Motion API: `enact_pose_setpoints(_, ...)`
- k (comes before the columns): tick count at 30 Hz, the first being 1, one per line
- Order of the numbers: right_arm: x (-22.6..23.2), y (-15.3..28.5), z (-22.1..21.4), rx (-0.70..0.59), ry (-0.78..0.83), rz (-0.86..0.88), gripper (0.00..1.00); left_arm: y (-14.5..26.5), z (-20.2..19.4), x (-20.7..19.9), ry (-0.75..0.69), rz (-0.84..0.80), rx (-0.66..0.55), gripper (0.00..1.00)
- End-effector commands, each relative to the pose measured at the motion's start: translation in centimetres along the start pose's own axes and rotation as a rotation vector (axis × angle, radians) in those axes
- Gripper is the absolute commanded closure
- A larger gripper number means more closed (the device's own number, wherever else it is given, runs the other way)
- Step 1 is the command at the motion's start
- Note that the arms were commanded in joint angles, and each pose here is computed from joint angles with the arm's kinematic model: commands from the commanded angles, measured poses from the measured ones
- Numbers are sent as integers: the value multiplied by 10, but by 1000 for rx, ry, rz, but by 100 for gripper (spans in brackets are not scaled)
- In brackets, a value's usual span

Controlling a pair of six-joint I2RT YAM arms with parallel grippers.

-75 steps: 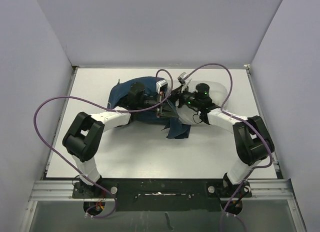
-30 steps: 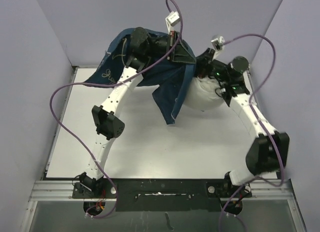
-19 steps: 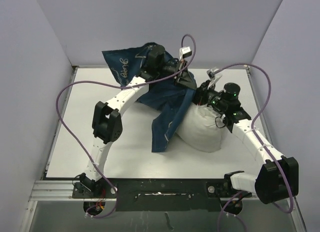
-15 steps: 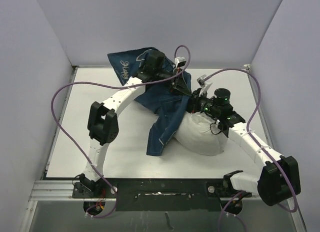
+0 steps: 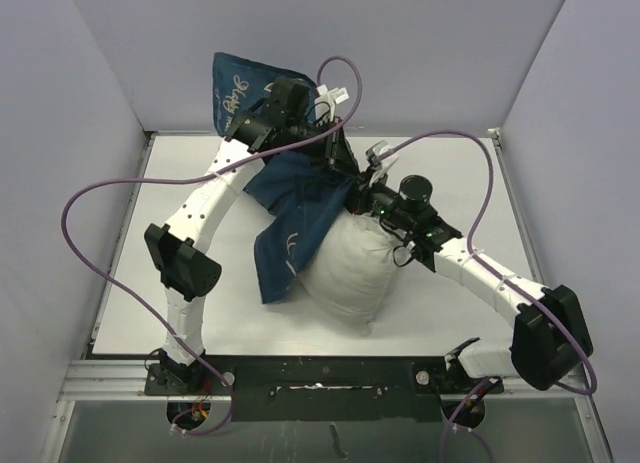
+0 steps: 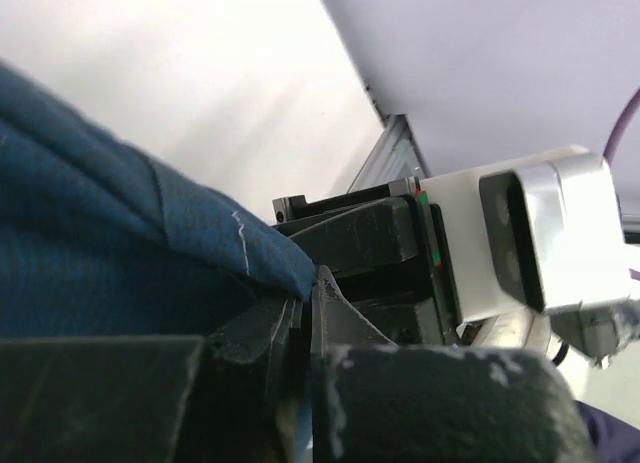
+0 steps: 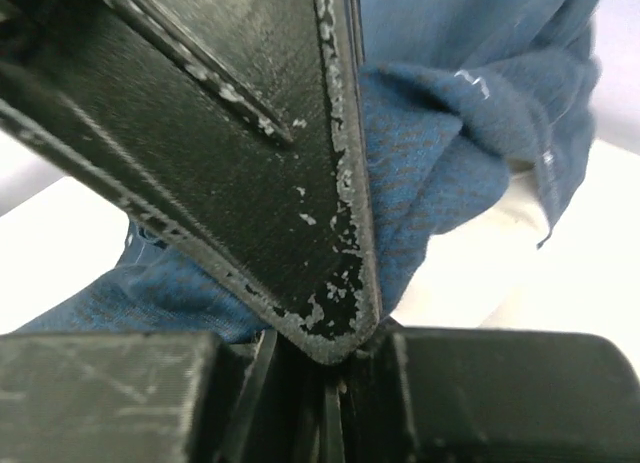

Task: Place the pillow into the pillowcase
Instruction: Stuff the pillow into the pillowcase.

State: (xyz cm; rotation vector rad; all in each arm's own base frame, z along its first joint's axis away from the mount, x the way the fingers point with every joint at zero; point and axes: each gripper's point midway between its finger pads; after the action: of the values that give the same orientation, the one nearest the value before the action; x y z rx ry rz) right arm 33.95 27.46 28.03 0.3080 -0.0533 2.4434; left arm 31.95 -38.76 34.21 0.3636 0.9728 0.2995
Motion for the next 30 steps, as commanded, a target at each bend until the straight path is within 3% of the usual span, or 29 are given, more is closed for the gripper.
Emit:
enact_pose_setpoints(1, 13, -28, 10, -180, 103, -36, 100, -19, -64, -23, 43, -124, 217, 100)
enact_pose_setpoints(5, 1, -32, -22, -88, 120, -74, 100, -19, -75, -29, 56, -183, 259, 100)
enact_pose_setpoints(10, -44, -23, 69, -267, 79, -168, 100, 15, -66, -78, -74, -285, 181, 100)
enact_pose_setpoints(12, -64, -20, 83, -302, 85, -235, 100, 27, -65, -100, -160, -371, 136, 100)
enact_pose_setpoints(16, -84, -24, 37, -204, 52, -280, 100, 27, -77, -131, -237, -543, 122, 100)
enact_pose_setpoints(19, -58, -13, 78, -289, 35, -214, 100, 31, -93, -161, -275, -666, 182, 100)
enact_pose_setpoints(22, -9, 6, 155, -486, 162, -136, 100, 37, -102, -185, -298, -780, 222, 100)
enact_pose_setpoints(24, 9, 16, 181, -574, 264, -122, 100, 47, -102, -199, -365, -878, 215, 100)
enact_pose_setpoints(27, -1, 17, 174, -543, 351, -165, 100, 67, -99, -201, -388, -933, 221, 100)
enact_pose_setpoints(30, -26, 16, 140, -436, 372, -188, 100, 73, -78, -165, -286, -845, 152, 100)
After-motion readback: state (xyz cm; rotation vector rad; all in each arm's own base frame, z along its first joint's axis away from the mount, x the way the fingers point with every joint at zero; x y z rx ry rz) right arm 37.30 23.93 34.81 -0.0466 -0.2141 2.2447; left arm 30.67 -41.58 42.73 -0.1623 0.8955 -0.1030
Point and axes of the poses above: each gripper's point midway between its finger pads, its own y axis back along the fingers, its own x axis along the line the jaws close on, z = x × y, and after that the axes turned 3 degrees about -y, right-handed
